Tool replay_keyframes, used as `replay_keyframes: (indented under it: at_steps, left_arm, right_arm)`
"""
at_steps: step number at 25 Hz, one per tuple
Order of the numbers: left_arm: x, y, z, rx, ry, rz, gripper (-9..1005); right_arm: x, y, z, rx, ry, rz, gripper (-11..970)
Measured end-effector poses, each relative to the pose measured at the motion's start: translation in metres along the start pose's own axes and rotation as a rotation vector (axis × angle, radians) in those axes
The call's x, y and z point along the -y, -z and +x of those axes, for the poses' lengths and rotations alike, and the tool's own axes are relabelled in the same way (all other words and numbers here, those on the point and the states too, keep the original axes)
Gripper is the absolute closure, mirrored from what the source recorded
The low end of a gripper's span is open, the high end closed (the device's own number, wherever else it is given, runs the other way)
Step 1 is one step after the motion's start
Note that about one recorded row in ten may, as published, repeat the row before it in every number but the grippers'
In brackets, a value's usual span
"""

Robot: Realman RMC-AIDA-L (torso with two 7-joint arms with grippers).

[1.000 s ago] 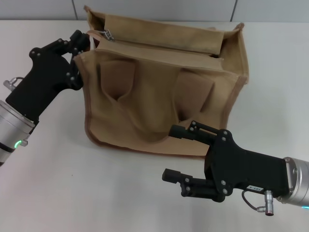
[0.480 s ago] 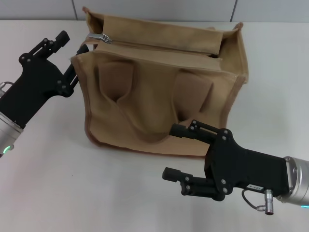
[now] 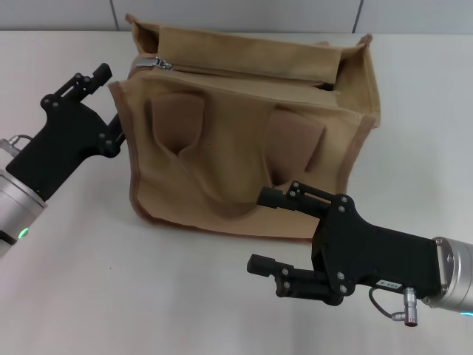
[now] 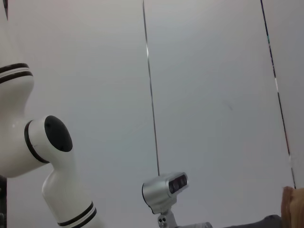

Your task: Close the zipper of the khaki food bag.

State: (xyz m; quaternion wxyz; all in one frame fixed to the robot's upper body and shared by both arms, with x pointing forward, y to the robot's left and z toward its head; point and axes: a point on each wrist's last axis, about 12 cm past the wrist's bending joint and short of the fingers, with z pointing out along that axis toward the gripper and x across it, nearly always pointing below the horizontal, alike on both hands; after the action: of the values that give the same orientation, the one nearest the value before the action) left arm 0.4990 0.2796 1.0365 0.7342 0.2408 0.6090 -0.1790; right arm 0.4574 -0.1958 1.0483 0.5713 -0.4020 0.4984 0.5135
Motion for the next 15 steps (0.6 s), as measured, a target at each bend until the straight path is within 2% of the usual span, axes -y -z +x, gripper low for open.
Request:
replay_keyframes:
  at_steps: [3, 9, 15]
  left_arm:
    - [0.005, 0.0, 0.003, -0.011, -0.029, 0.012, 478]
    - [0.007, -0.003, 0.002, -0.003, -0.028, 0.012, 485]
    - [0.006, -0.004, -0.009, 0.103, 0.001, -0.045, 506]
  right_arm:
    - [0.0, 0.0, 0.0, -0.003, 0.0, 0.002, 183]
    - [0.001, -0.001, 0.002, -0.016, -0.003, 0.01, 183]
    - [0.001, -0.002, 0.002, -0.017, -0.004, 0.009, 183]
